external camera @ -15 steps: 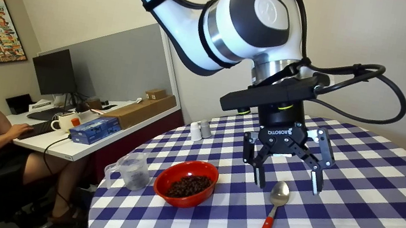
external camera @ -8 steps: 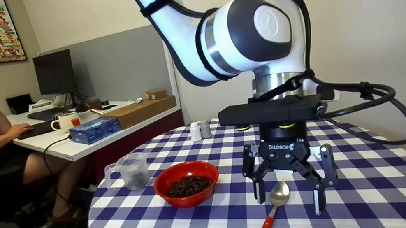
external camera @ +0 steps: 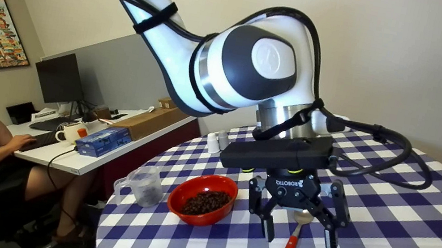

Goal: Pick up the spoon and scoop some of the contents in the bowl and put them in the jar

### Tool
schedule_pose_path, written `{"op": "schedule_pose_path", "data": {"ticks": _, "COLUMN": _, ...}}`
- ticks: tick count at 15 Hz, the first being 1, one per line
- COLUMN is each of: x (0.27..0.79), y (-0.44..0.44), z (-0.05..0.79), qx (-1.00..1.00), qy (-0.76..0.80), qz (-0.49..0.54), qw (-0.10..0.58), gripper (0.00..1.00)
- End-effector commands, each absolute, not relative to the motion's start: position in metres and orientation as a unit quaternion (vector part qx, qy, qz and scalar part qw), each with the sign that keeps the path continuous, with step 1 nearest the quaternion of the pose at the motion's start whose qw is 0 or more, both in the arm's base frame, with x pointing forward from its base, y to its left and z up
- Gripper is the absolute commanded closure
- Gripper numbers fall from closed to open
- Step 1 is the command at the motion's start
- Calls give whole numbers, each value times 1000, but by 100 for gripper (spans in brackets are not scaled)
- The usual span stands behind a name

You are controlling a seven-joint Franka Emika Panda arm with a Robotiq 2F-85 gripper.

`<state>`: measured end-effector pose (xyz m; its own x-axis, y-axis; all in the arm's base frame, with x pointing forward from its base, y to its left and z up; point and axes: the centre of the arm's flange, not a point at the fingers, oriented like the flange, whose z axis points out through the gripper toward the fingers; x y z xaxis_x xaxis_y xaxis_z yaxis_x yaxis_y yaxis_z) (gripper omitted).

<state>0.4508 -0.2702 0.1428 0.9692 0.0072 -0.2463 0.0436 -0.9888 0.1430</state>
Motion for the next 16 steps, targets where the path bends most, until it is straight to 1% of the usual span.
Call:
{"op": "schedule_pose_path", "data": {"ticks": 1, "x": 432, "y": -264, "z": 140, "qx": 992, "qy": 37, "qz": -96, "qw": 77, "gripper": 2}}
{"op": "schedule_pose_path", "data": {"ticks": 7, "x": 425, "y": -256, "z": 123, "qx": 993, "qy": 37, "qz": -69, "qw": 86, "gripper": 2}}
{"op": "schedule_pose_path", "data": {"ticks": 8, "x": 425, "y": -253, "z": 120, "qx": 993, "qy": 35, "qz": -70, "qw": 85, "gripper": 6}}
{"op": "schedule_pose_path", "data": {"ticks": 9, "x": 424, "y": -249, "z": 117, "qx": 993, "qy": 38, "qz": -72, "qw": 84, "gripper": 20}}
{"op": "schedule_pose_path", "data": {"ticks": 10, "x": 425, "y": -247, "z": 115, "qx": 993, "qy": 41, "qz": -72, "qw": 83, "gripper": 31}}
{"op": "schedule_pose_path", "data": {"ticks": 11, "x": 426, "y": -245, "z": 114, "qx": 993, "qy": 45, "qz": -72, "qw": 83, "gripper": 32}}
{"op": "schedule_pose_path", "data": {"ticks": 13, "x": 428, "y": -243, "z": 111, "qx": 993, "qy": 47, "qz": -73, "qw": 84, "gripper": 45}}
{"op": "schedule_pose_path", "data": {"ticks": 16, "x": 430, "y": -243, "z": 109, "qx": 992, "qy": 52, "qz": -75, "qw": 85, "gripper": 69}}
